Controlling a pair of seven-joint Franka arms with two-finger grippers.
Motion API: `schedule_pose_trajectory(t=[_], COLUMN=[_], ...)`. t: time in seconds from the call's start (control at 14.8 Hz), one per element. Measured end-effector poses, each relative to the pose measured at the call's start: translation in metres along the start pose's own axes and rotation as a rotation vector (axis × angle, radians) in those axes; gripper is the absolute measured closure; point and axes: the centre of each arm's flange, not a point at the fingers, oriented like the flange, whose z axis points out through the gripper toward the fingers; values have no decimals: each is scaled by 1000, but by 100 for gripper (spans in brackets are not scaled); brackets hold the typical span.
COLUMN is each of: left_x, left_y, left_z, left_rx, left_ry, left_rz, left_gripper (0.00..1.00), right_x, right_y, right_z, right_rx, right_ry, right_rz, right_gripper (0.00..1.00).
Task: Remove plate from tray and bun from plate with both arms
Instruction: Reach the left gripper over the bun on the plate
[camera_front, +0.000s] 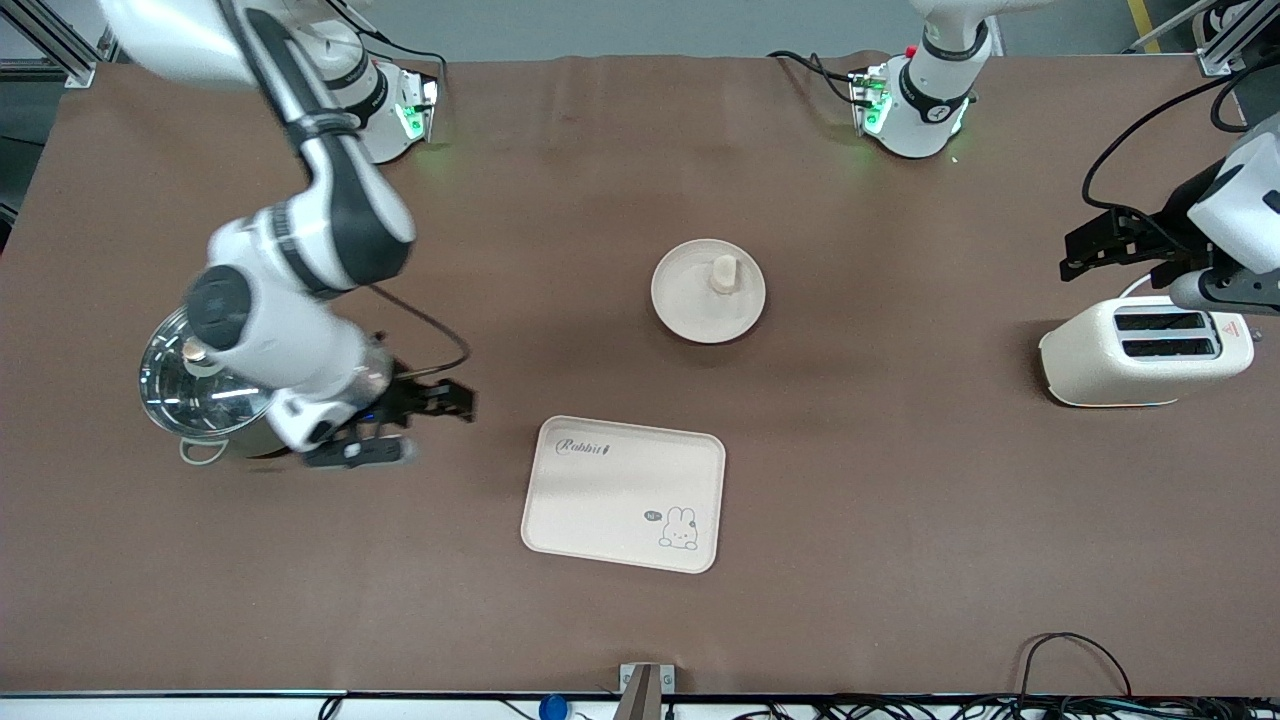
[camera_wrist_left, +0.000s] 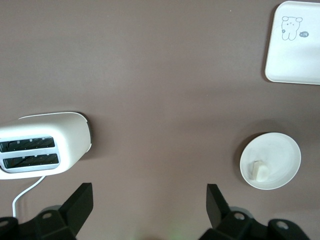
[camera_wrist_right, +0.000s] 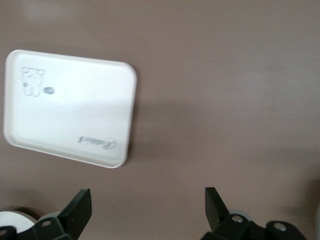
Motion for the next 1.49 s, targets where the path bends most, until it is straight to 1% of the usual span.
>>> schedule_pose_trajectory(t=[0.14,0.2,0.34,0.41,0.47,0.54,0.61,0.75,0.81,0.88,0.95,1.08,1.22,1.29,1.49], left_x=[1,1,1,-1,-5,-11,-20,-43,-56,-68,-78,-94,-109,-114,-130], left_y=[5,9,21,28,36,46,59,100,123,144,162,196,221,230,267], left_z=[0,2,11,16,22,30,38,63,78,93,107,137,171,190,255], left_rx=[0,-1,1,3,8,15,22,16,14,22,32,45,26,10,-41], left_ry=[8,7,4,6,11,17,22,29,22,12,4,-14,-60,-72,-32], left_rz=[10,16,36,45,49,48,47,52,62,73,76,64,52,51,-6], left_gripper=[0,0,0,0,0,0,0,0,0,0,0,0,0,0,0], right_x=[12,15,10,0,-14,-29,-44,-73,-87,-103,-116,-133,-135,-134,-133], right_y=[65,102,170,194,206,208,204,191,185,179,175,170,168,169,168], right_z=[-26,-42,-86,-113,-139,-165,-191,-237,-253,-264,-270,-270,-267,-267,-267], right_rx=[-26,-30,-51,-87,-130,-164,-183,-205,-210,-213,-217,-222,-224,-224,-223], right_ry=[-21,-28,-16,-23,-36,-45,-40,19,47,65,72,68,67,71,75], right_rz=[9,31,64,61,63,68,70,69,67,66,65,63,60,60,57], right_gripper=[0,0,0,0,0,0,0,0,0,0,0,0,0,0,0])
